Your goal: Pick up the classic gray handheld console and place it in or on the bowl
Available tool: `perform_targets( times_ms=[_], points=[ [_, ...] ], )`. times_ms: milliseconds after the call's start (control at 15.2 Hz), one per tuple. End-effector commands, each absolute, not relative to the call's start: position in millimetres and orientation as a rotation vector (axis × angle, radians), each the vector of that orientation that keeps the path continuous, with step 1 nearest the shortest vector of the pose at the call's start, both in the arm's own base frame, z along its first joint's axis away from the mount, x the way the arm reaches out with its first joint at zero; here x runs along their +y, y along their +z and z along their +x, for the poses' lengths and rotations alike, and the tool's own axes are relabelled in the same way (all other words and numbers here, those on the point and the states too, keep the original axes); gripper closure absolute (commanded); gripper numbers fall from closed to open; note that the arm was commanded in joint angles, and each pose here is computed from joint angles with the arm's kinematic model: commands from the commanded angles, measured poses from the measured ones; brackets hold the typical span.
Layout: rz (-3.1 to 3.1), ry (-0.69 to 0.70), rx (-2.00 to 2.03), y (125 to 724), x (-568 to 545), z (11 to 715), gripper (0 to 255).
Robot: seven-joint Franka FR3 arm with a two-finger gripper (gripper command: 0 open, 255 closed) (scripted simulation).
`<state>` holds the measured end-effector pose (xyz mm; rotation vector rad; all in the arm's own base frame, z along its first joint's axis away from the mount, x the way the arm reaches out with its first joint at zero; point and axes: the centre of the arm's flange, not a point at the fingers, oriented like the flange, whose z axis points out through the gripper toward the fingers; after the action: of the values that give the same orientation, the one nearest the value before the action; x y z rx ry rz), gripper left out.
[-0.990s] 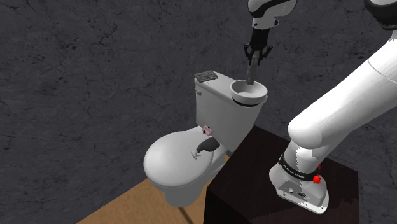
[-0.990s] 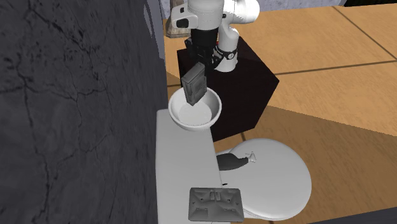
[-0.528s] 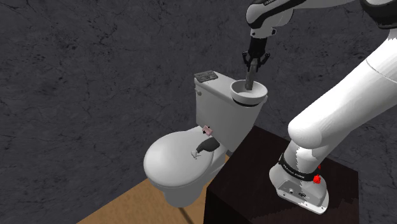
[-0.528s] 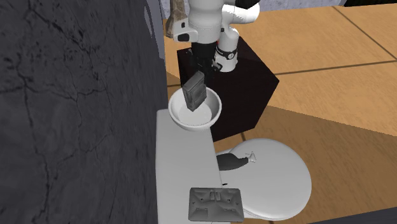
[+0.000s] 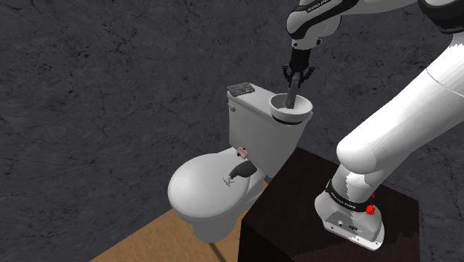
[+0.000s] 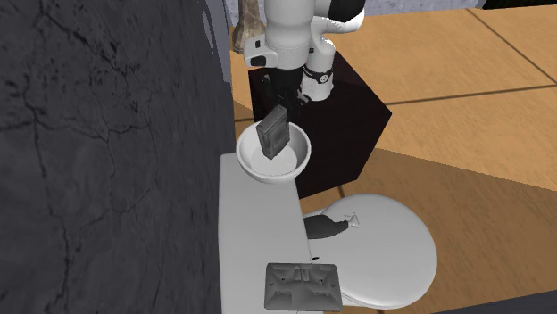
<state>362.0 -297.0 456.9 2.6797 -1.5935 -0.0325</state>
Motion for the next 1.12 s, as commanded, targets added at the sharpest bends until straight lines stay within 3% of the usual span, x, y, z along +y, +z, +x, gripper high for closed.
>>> perform_targets(
  times_ms=[0,66,132,1056],
  points=[
    [2.68,-0.031,-1.594,457,-297,362,255],
    [2.68,-0.031,-1.594,457,-297,362,255],
    [2.68,-0.031,-1.594,457,-297,362,0],
    [2.68,-0.031,-1.594,507,-297,363,0]
  ],
)
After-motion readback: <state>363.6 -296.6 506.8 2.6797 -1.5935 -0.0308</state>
